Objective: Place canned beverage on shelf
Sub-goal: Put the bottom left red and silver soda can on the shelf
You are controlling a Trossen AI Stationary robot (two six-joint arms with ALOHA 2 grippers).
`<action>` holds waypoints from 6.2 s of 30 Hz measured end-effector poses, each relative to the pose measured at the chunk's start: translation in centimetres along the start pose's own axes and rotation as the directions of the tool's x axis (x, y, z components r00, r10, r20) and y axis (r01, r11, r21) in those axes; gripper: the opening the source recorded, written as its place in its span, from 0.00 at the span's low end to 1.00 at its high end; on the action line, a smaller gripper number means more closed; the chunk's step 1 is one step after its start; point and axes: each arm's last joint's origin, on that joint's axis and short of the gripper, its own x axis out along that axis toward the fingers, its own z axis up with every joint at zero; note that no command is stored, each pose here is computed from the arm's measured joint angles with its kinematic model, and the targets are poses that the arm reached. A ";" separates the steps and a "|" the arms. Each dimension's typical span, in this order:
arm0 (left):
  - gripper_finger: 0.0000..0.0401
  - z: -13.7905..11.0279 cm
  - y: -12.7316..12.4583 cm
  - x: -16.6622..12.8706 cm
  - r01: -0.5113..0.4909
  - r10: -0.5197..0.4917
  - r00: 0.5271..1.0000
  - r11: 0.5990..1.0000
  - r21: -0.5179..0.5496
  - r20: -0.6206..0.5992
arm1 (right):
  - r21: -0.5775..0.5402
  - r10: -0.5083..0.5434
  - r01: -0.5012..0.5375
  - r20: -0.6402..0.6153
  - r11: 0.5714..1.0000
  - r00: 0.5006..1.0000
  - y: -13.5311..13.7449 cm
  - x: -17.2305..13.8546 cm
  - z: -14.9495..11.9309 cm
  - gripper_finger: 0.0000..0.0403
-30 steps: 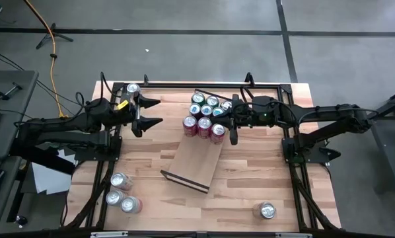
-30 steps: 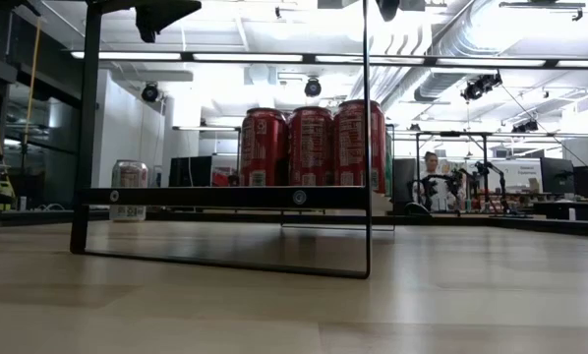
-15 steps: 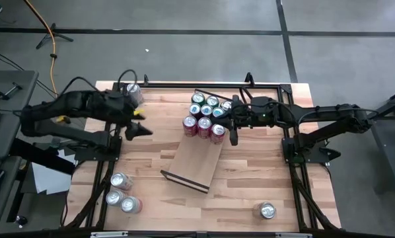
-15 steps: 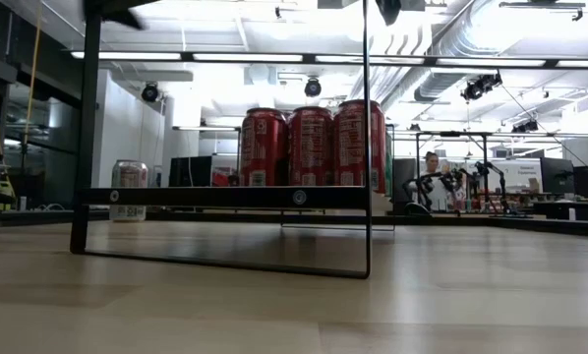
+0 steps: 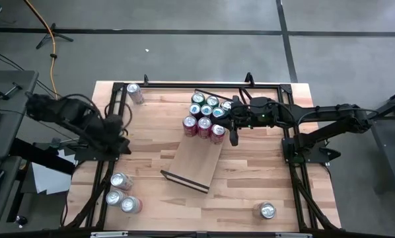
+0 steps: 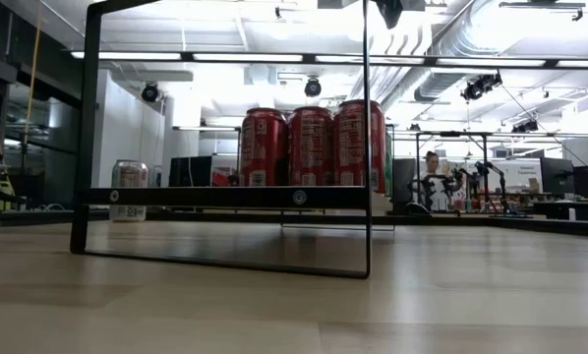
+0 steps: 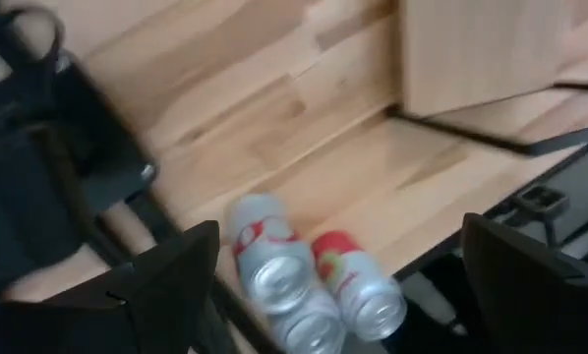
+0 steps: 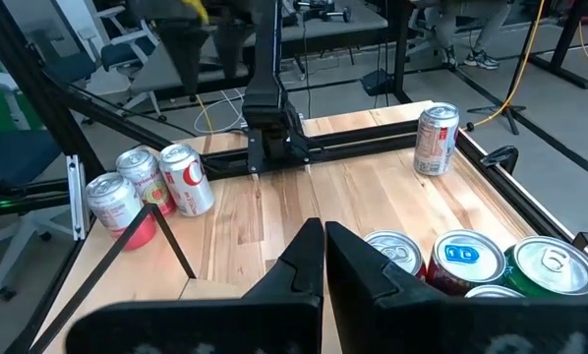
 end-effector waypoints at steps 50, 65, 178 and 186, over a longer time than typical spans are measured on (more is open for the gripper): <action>0.87 -9.4 -3.2 13.8 -0.397 0.415 0.902 0.906 0.145 -0.120 | -0.006 -0.058 0.058 -0.053 0.998 0.997 -0.2 0.0 -0.6 0.00; 0.87 -9.9 -2.7 17.4 -0.340 0.373 0.905 0.923 0.180 -0.204 | -0.007 -0.059 0.059 -0.055 0.998 0.997 -0.2 0.0 -0.6 0.00; 0.57 10.3 -18.4 1.6 -0.591 -0.230 0.770 0.094 0.801 0.595 | 0.058 0.258 -0.265 -0.499 0.962 0.827 -1.4 9.3 7.1 0.95; 0.57 10.6 -18.3 1.6 -0.589 -0.228 0.769 0.114 0.800 0.598 | 0.050 0.245 -0.254 -0.496 0.966 0.833 -1.5 9.3 7.1 0.86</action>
